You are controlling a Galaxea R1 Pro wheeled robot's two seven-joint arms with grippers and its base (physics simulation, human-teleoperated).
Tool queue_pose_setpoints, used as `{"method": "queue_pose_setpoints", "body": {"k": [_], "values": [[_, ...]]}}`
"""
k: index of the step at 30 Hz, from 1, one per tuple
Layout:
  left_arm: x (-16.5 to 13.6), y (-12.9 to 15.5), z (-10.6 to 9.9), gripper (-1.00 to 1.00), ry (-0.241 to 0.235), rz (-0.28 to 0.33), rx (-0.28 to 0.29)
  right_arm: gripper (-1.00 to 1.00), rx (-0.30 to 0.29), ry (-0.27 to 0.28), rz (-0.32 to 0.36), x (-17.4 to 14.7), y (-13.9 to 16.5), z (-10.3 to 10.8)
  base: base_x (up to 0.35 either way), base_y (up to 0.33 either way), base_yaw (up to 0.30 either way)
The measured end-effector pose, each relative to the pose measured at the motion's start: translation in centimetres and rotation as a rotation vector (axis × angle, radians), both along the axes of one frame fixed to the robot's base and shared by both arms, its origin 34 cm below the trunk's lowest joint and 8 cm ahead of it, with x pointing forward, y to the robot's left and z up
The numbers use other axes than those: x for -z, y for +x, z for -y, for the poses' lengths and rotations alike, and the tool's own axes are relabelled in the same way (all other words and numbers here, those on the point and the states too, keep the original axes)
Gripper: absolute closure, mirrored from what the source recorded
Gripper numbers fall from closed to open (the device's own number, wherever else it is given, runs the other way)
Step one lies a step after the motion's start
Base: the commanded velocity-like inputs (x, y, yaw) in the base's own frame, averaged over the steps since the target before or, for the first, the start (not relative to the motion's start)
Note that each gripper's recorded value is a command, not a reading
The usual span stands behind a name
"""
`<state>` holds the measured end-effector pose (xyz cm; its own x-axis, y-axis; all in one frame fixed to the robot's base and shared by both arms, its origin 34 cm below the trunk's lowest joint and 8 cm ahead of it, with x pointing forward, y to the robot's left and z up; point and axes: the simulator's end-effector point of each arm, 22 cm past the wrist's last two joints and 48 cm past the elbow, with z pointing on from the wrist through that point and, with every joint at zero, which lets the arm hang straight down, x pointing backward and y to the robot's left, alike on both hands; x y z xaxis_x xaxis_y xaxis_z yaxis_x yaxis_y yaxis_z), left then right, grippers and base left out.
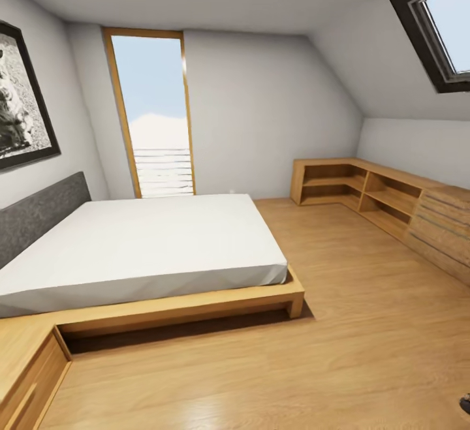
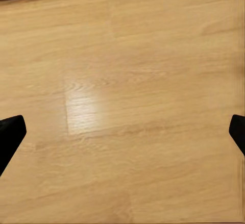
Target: In the bedroom, organize the workspace by keeping the computer under the desk, ensuring the monitor is on the desk, placing the keyboard on the desk next to the monitor, placing the mouse on the desk next to the keyboard, moving the folder from the swivel chair onto the desk next to the mouse, stacking the notebook on top of the folder with the pen on top of the notebook, and positioning the swivel chair next to the desk.
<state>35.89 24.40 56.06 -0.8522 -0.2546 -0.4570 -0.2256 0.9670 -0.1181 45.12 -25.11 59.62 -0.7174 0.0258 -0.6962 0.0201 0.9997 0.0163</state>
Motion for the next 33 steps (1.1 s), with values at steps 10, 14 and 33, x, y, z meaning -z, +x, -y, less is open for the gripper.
{"method": "queue_pose_setpoints", "body": {"k": [10, 14, 33], "values": [[-1.7, 0.5, -4.7, -1.00, 0.061, 0.133, -0.101, -1.00, -0.014, -0.007, 0.044, -0.4, -1.9, -0.1, 0.000, 0.000, -0.260], [-2.2, 1.0, -5.1, -1.00, 0.075, 0.175, -0.105, -1.00, -0.016, -0.007, 0.047, -0.4, -1.9, -0.1, 0.000, 0.000, -0.269], [-2.2, 1.0, -5.2, -1.00, 0.081, 0.185, -0.107, -1.00, -0.026, -0.011, 0.036, -0.2, -2.2, -0.2, 0.000, 0.000, -0.258]]}}
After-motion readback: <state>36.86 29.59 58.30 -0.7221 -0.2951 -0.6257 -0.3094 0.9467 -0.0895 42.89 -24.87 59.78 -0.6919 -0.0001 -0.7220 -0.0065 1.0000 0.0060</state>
